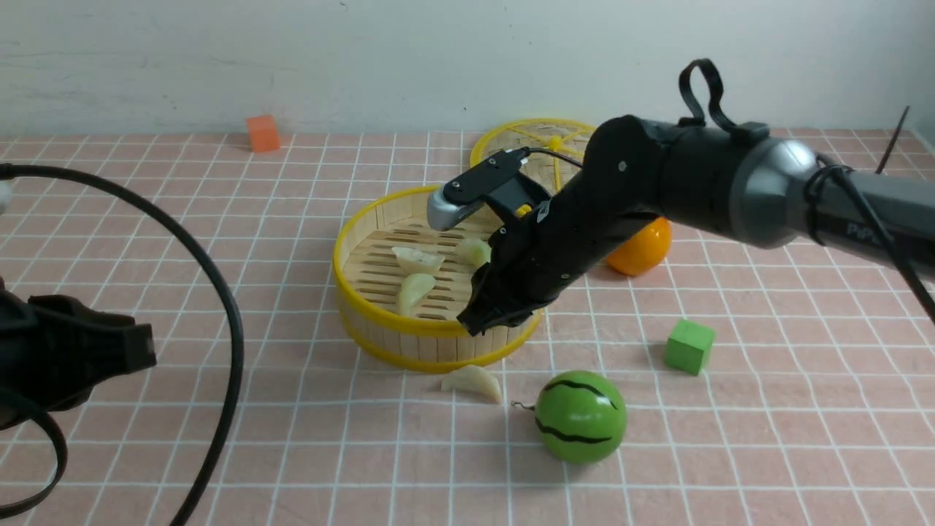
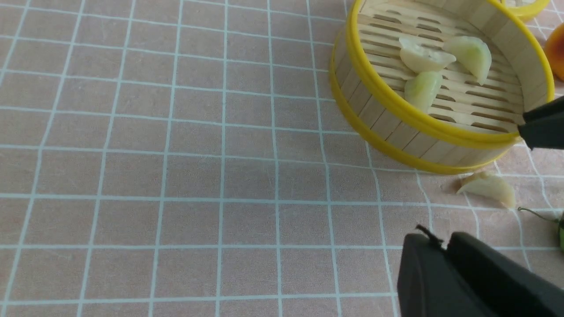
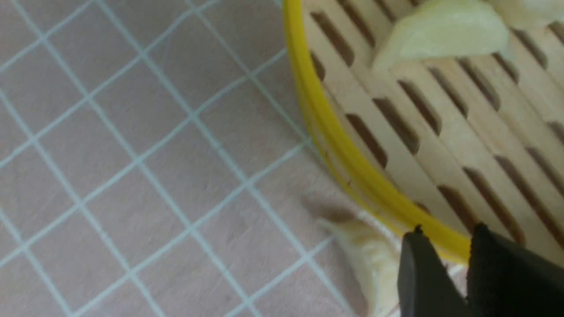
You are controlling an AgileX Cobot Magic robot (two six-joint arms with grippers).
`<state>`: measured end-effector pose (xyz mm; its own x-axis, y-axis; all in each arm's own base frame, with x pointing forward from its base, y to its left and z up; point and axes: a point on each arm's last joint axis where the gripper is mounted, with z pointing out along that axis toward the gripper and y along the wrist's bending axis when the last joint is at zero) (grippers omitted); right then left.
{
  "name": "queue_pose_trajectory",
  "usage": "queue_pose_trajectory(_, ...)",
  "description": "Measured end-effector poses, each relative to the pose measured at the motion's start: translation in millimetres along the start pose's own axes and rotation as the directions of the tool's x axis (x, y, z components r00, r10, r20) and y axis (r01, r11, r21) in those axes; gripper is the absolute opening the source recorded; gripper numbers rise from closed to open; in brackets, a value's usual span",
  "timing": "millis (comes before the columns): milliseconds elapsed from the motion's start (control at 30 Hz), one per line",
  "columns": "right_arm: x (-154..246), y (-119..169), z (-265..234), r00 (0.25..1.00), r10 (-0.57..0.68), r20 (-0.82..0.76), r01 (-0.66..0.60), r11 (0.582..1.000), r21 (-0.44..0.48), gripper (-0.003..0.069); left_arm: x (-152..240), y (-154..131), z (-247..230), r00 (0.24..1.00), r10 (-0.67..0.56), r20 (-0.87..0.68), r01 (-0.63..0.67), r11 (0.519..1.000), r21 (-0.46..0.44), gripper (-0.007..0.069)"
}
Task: Put the dumplings into the steamer on the table with the pink tablecloth.
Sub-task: 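Reach for and grasp a dumpling lying on the table beside the steamer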
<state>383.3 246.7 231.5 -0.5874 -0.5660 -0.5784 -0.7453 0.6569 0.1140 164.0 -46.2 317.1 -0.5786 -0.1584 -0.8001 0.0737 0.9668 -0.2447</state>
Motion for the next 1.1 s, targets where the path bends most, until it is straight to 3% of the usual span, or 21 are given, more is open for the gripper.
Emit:
queue_pose_trajectory(67, 0, 5, -16, 0.999, -0.027, -0.031, 0.026, 1.0, -0.012, 0.0279, 0, 0, 0, 1.0, -0.009, -0.001, 0.009, 1.0, 0.005, 0.007)
queue_pose_trajectory(167, 1, 8, -24, 0.997, -0.041, -0.06, 0.039, 0.999, -0.026, 0.0335, 0, -1, 0, 1.0, -0.013, -0.001, 0.013, 1.0, 0.008, 0.0071)
queue_pose_trajectory(433, 21, 14, 30, 0.982, -0.046, -0.186, 0.032, 0.997, -0.077, 0.0364, 0, -1, 0, 1.0, -0.015, 0.002, 0.015, 1.0, 0.01, 0.0074)
queue_pose_trajectory(667, 24, 10, 62, 0.989, -0.061, -0.137, 0.06, 0.998, -0.017, 0.0353, 0, -1, 0, 1.0, -0.015, 0.001, 0.015, 1.0, 0.01, 0.0078)
queue_pose_trajectory(867, 27, 9, 67, 0.987, -0.062, -0.15, 0.06, 0.998, -0.019, 0.0196, 0, -1, 0, 1.0, -0.015, -0.006, 0.015, 1.0, 0.007, 0.0085)
queue_pose_trajectory(1100, 20, 19, 38, 0.982, -0.068, -0.176, 0.056, 0.996, -0.069, 0.0197, 0, -1, 0, 1.0, -0.015, -0.006, 0.015, 1.0, 0.007, 0.009)
